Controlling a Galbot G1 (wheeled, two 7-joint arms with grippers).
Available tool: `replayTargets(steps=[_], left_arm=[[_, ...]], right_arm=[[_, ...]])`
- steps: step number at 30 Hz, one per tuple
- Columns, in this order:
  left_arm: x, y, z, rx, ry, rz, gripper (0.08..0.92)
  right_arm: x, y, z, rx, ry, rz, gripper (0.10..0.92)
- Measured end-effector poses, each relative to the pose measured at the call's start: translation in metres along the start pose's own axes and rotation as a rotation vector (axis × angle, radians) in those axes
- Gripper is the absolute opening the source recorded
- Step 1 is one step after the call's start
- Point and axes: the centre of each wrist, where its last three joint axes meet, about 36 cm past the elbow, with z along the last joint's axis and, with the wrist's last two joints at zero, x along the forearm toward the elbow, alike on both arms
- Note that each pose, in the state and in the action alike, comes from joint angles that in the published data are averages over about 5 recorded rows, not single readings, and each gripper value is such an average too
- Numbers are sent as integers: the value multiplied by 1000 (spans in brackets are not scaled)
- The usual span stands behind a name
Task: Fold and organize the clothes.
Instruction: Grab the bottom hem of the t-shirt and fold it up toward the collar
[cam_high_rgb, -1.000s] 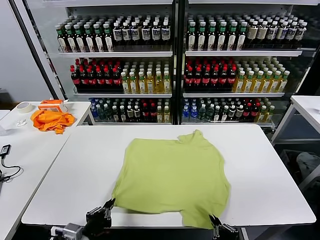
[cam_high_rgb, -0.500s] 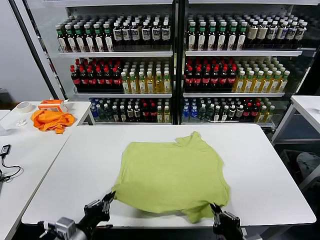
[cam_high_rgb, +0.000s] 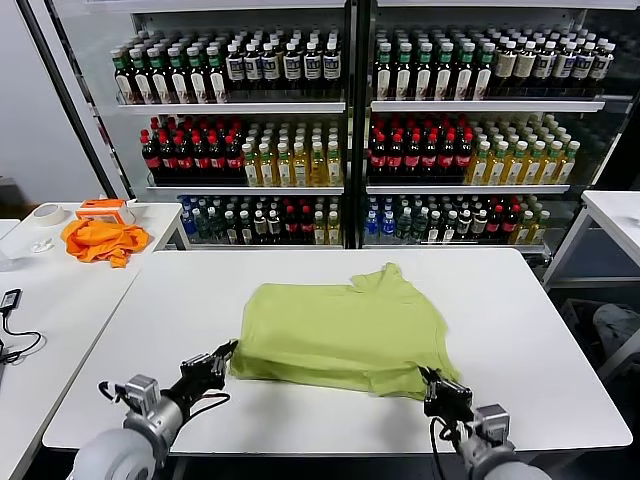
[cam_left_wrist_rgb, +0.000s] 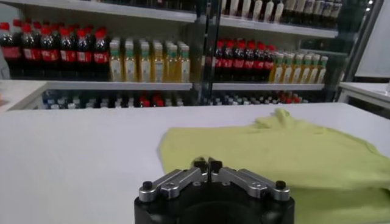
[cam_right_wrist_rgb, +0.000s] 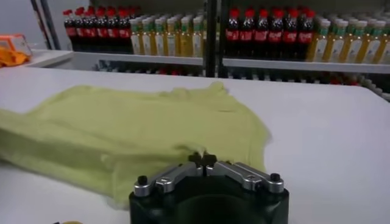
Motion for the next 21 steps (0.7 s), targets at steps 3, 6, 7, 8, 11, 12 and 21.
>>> replayTargets(steps=[3,6,7,8,11,12,21], left_arm=[[-12,7,2,6,5,4,82],[-24,13,5,6,10,7,82],[-28,14,5,5,11,8,82],[-31,15,6,4,12,9,82],[-43,18,10,-2,16,8,82],[-47,19,11,-3,18,6,84],[-73,32,15,-9,26,-28,293]], right_arm=[[-8,-3,3,-4,10,7,106],[-16,-5,5,-7,17,13,106],[-18,-5,5,-7,19,15,106],[-21,-5,6,-7,21,18,113],[-27,-6,7,-9,19,27,157],[-29,-6,8,-10,17,31,180],[-32,-11,9,-9,-7,72,440]])
